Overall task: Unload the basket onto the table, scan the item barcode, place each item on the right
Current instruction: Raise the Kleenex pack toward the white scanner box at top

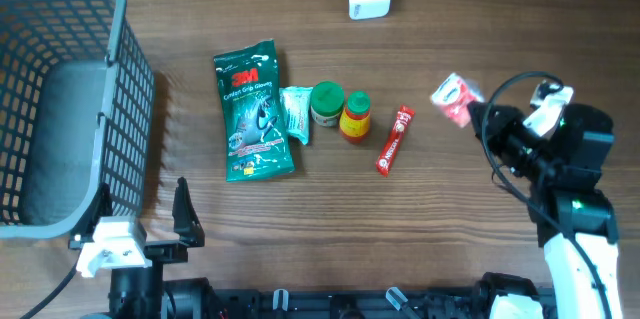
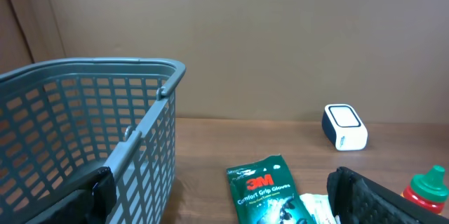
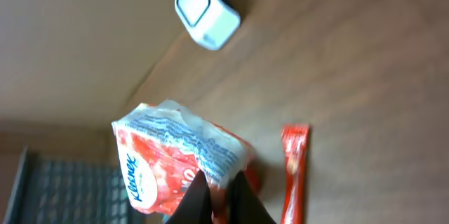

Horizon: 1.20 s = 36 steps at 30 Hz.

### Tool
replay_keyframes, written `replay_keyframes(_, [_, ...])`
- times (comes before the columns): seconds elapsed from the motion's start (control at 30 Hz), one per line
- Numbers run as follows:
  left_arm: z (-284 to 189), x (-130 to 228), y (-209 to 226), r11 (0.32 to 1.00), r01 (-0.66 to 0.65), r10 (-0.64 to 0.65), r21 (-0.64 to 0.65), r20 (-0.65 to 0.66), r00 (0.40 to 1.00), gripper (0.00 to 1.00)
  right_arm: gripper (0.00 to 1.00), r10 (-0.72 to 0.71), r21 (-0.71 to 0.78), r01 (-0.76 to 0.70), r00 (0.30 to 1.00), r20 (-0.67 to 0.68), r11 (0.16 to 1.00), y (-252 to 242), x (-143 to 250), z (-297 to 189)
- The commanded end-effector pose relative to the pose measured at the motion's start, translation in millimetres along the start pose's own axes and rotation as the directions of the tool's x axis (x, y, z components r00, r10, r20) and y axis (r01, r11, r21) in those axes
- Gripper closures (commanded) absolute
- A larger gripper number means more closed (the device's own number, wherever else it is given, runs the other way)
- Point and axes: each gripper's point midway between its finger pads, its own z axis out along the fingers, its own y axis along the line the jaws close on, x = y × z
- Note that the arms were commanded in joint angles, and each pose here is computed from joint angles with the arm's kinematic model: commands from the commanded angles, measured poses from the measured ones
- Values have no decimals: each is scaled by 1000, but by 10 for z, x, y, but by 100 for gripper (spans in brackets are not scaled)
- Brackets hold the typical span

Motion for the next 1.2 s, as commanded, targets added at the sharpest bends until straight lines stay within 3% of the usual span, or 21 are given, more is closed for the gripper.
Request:
replay_keyframes(0.0, [-11,-9,19,1000,13,-13,-12,9,1000,0,95,-115,4,116,989,93,993,32,-306,203])
replay_keyframes(0.23, [-11,-9,19,1000,13,-13,-12,9,1000,0,95,-320,-167,361,919,232,917,420,-470,1077])
replay_keyframes(0.33, [-11,-10,19,1000,13,-13,-12,9,1000,0,95,-355,-136,418,872,336,898,464,-581,1329])
replay_keyframes(0.57, [-11,-9,19,1000,13,-13,-12,9,1000,0,96,-545,33,593,715,438,805,805,-864,1944])
replay_keyframes(0.93, [-11,-9,19,1000,13,-13,-12,9,1000,0,95,-618,45,662,671,409,748,930,-1050,3311])
replay_keyframes(1.17, [-11,-10,19,1000,13,-13,-12,9,1000,0,95,-716,135,731,585,379,669,989,-837,3567])
